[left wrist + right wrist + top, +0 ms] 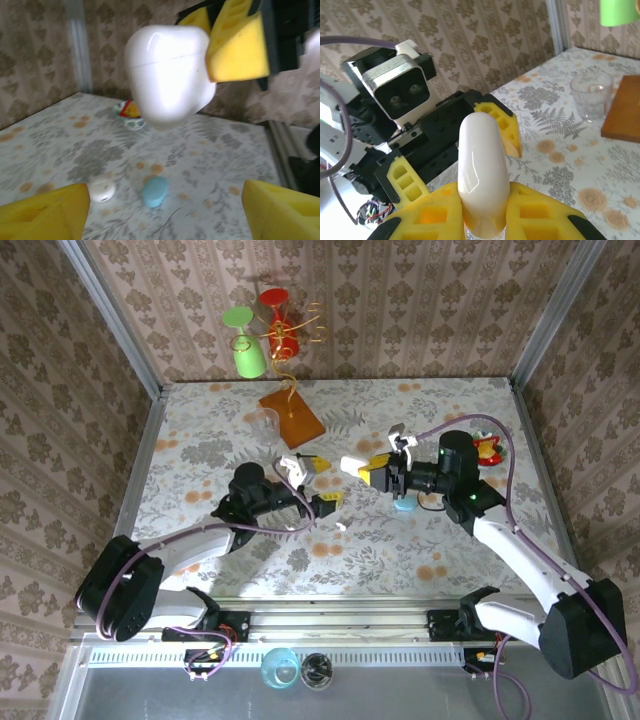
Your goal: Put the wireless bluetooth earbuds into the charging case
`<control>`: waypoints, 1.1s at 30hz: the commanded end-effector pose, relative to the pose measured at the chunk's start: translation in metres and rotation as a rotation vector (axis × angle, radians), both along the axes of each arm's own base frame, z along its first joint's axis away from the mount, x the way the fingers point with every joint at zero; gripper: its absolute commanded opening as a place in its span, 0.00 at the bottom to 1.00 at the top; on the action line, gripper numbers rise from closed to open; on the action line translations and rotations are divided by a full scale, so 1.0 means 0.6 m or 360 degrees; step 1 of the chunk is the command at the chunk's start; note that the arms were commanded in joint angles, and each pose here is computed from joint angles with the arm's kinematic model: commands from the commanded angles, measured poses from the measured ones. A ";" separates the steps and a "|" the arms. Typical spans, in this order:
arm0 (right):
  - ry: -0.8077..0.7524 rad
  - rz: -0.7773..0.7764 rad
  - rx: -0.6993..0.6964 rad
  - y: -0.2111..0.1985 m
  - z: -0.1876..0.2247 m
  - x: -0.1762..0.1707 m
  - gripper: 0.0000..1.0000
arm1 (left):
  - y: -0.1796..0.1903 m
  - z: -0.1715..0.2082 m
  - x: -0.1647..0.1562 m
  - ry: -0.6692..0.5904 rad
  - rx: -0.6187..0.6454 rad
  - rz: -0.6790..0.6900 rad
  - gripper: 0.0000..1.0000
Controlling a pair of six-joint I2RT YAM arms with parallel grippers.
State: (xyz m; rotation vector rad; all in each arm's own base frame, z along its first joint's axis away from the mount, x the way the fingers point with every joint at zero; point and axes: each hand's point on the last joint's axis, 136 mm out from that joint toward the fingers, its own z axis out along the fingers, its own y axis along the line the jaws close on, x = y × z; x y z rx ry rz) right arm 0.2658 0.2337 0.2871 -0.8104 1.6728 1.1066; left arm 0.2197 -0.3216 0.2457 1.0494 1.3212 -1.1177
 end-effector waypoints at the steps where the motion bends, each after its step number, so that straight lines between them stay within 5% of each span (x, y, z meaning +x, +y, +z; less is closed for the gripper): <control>1: -0.0210 0.0185 0.0015 0.016 0.032 -0.038 0.08 | 0.001 0.039 -0.050 0.0000 -0.0115 -0.0248 0.78; 6: -0.0236 0.0336 0.0008 0.035 0.037 -0.064 0.07 | 0.001 0.051 -0.068 0.0022 -0.0165 -0.0330 0.75; 29: -0.0170 0.0389 -0.0057 0.049 0.015 -0.060 0.08 | -0.002 0.059 -0.085 0.0011 -0.0212 -0.0428 0.25; 33: -0.0155 0.0330 -0.0051 0.047 0.019 -0.052 0.22 | -0.003 0.054 -0.081 0.0023 -0.0201 -0.0423 0.13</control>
